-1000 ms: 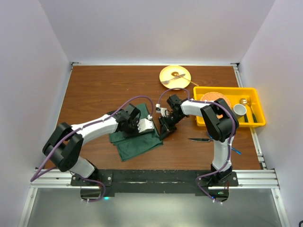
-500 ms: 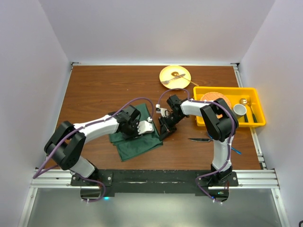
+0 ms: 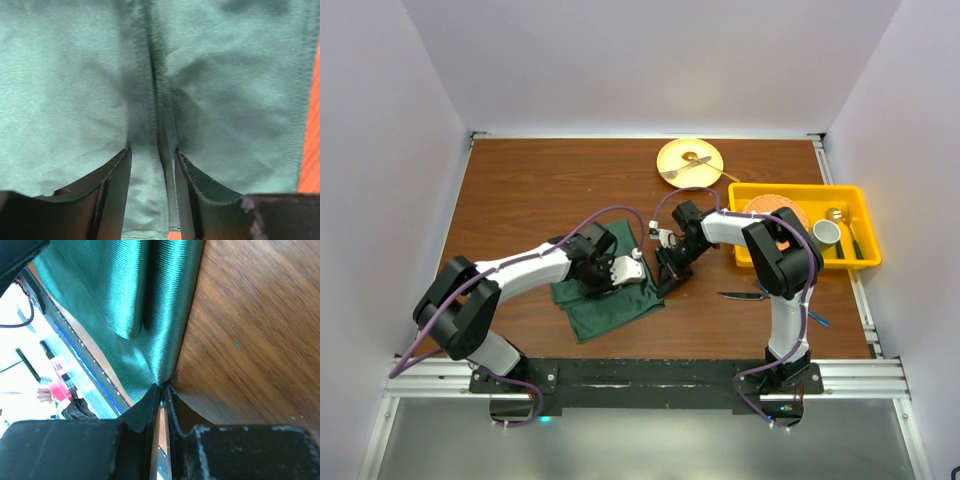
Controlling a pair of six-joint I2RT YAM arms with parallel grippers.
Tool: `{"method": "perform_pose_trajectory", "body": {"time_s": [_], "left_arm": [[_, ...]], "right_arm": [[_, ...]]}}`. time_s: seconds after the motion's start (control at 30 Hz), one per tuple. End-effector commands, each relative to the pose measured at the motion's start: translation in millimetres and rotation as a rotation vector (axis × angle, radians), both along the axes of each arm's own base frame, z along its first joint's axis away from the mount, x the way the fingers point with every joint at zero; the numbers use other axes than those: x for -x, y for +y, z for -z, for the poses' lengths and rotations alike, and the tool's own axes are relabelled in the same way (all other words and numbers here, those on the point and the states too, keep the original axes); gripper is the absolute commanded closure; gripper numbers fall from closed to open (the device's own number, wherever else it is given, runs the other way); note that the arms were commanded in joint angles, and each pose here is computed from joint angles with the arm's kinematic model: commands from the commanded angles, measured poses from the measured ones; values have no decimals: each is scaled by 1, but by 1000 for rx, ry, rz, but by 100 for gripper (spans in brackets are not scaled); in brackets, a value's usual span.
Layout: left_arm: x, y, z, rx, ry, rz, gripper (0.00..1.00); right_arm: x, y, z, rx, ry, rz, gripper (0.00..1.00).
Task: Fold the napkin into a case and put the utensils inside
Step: Smooth out the square-folded napkin at the center of the board.
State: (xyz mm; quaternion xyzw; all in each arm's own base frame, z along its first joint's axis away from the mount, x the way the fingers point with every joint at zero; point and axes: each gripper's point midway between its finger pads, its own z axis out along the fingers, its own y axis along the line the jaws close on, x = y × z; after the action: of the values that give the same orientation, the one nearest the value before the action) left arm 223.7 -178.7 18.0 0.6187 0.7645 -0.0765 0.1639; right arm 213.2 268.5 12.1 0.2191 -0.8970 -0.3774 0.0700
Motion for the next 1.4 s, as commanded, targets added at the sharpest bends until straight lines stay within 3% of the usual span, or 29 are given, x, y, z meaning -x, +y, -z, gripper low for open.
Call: {"method": "perform_pose_trajectory", "body": {"time_s": [0.0, 0.3, 0.73, 1.17, 1.37], "left_arm": [[2, -14, -11, 57, 32, 10, 57], [-1, -12, -5, 40, 23, -2, 55], [-12, -3, 0, -12, -17, -18, 74], [-24, -2, -13, 2, -4, -14, 70], [-28, -3, -17, 14, -4, -17, 81]], "right_arm": [[-3, -3, 10, 33, -25, -18, 89], [-3, -3, 11, 36, -24, -20, 90], [-2, -5, 13, 40, -21, -20, 90], [-3, -5, 13, 47, -26, -24, 90], [-4, -5, 13, 45, -25, -24, 90]]}}
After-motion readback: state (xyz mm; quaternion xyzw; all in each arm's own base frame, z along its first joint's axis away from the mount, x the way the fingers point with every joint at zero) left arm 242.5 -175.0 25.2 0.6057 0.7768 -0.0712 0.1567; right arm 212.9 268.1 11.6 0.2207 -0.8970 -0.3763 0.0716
